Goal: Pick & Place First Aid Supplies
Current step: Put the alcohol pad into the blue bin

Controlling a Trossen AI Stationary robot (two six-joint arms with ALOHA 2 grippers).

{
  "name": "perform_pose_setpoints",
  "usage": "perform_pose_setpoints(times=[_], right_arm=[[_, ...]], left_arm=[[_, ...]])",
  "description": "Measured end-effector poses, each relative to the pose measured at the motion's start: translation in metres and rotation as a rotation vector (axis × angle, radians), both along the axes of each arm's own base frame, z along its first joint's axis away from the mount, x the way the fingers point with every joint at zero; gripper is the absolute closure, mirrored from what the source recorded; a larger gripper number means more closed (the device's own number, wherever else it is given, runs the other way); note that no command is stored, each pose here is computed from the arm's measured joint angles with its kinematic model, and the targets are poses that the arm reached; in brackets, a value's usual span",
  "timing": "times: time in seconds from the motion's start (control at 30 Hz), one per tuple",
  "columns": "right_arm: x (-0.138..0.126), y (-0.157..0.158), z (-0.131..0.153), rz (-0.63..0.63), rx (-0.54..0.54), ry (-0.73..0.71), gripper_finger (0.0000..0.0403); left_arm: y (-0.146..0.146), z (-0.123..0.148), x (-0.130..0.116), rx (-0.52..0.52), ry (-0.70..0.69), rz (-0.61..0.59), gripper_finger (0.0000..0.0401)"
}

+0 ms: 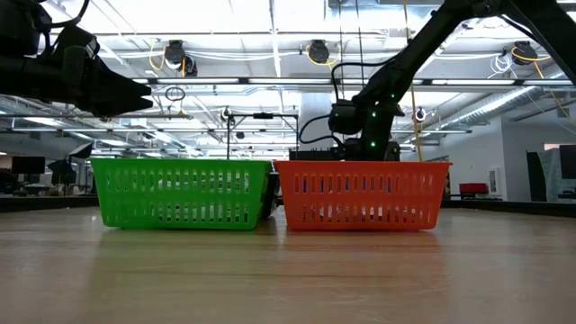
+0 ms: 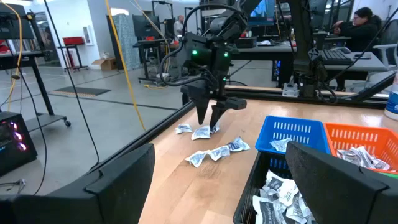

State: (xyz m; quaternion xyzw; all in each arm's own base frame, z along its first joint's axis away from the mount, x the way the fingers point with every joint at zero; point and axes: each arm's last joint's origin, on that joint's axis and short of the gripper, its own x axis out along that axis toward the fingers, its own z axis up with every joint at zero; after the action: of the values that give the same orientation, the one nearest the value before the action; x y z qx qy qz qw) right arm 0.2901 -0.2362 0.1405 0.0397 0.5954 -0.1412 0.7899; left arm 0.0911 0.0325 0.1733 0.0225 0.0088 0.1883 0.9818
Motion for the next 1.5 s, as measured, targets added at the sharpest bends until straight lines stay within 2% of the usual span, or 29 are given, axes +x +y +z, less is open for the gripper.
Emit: perform_pose_setpoints(times=[0.13, 0.37, 0.67, 0.9, 1.03, 1.2, 1.37, 1.5], right_arm=[[0.003, 0.003, 0.000, 0.023, 0.007, -0.008, 0.0272], [0.003, 0.005, -0.001, 0.034, 0.033, -0.015, 0.0390], [0.001, 0.007, 0.001, -0.038, 0.056, -0.014, 0.0402], [0.000, 0.007, 0.022, -0.105, 0.000, -0.076, 0.0399], [-0.002, 0.008, 0.032, -0.059, -0.012, -0.094, 0.0386], [-0.001, 0.012, 0.036, 0.040, 0.039, -0.144, 0.0335], [-0.002, 0.013, 0.035, 0.044, 0.054, -0.135, 0.0274], [-0.002, 0.013, 0.035, 0.064, 0.048, -0.129, 0.0251]], left_arm=[[0.000, 0.000, 0.000, 0.000, 0.000, 0.000, 0.0036], [0.000, 0.000, 0.000, 0.000, 0.001, 0.000, 0.0036], [0.000, 0.000, 0.000, 0.000, 0.001, 0.000, 0.0036], [0.000, 0.000, 0.000, 0.000, 0.000, 0.000, 0.0036], [0.000, 0.000, 0.000, 0.000, 0.001, 0.000, 0.0036], [0.000, 0.000, 0.000, 0.000, 0.000, 0.000, 0.0036], [0.000, 0.000, 0.000, 0.000, 0.001, 0.000, 0.0036], [0.000, 0.000, 0.000, 0.000, 0.000, 0.000, 0.0036]])
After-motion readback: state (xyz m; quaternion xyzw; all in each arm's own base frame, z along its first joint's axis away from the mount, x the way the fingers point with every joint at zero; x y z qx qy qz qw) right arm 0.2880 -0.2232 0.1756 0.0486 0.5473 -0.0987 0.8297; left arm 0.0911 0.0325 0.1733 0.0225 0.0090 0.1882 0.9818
